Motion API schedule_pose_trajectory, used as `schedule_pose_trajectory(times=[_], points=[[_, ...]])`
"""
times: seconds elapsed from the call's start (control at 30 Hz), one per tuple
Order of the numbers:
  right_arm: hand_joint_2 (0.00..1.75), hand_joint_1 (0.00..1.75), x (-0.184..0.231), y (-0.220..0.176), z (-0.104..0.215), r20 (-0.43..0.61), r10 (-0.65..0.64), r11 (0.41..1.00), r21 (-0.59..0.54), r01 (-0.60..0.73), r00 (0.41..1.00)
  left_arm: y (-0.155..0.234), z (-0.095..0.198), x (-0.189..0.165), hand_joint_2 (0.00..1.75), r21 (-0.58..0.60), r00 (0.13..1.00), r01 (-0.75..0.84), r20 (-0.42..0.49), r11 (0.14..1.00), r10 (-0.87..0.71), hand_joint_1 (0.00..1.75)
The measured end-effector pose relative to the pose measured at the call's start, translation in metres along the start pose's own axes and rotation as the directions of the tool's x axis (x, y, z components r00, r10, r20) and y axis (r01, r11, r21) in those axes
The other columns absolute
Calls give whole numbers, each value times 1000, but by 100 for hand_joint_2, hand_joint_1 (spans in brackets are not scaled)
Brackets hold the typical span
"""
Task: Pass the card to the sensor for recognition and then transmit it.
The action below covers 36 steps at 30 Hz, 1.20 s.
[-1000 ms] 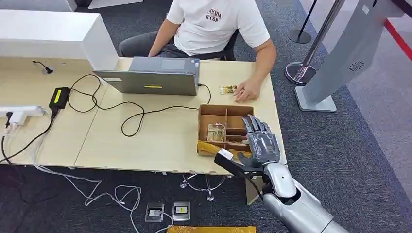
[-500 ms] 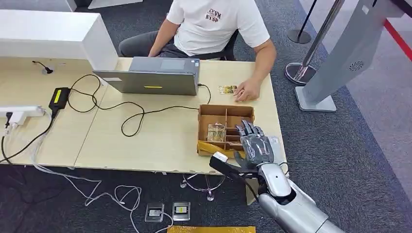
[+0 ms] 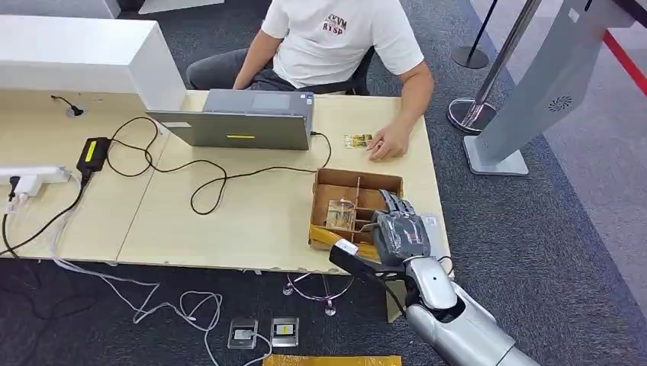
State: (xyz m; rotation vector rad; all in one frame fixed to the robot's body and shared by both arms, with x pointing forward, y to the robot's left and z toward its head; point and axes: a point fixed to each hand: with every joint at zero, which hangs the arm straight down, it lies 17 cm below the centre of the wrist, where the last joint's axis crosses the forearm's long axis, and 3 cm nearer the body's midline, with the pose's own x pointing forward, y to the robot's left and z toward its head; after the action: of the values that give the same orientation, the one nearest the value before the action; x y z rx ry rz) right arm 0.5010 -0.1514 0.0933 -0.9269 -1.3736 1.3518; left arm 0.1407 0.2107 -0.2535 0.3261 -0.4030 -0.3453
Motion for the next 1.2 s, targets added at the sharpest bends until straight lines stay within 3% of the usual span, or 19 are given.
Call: schedule_pose_trajectory(times=[0.37, 0.67, 0.87, 1.0, 1.2], points=[[175, 175, -3, 1, 1, -12, -4, 1000, -3, 4, 1000, 0, 0, 0, 0, 0, 1000, 2, 1, 1000, -2, 0], [175, 175, -9, -11, 2, -22, -12, 997, -82, 10, 1000, 0, 0, 1, 0, 0, 1000, 8, 7, 1000, -8, 0], [175, 175, -22, -76, -7, -40, -40, 959, -281, 27, 998, 0, 0, 4, 0, 5, 999, 26, 23, 1000, -26, 0], [175, 175, -32, -110, -11, -52, -48, 935, -354, 26, 997, 0, 0, 4, 0, 8, 999, 30, 26, 1000, -30, 0], [175, 175, -47, -194, -16, -52, -103, 840, -540, 59, 993, -1, 1, 5, 0, -4, 999, 40, 35, 999, -40, 0]])
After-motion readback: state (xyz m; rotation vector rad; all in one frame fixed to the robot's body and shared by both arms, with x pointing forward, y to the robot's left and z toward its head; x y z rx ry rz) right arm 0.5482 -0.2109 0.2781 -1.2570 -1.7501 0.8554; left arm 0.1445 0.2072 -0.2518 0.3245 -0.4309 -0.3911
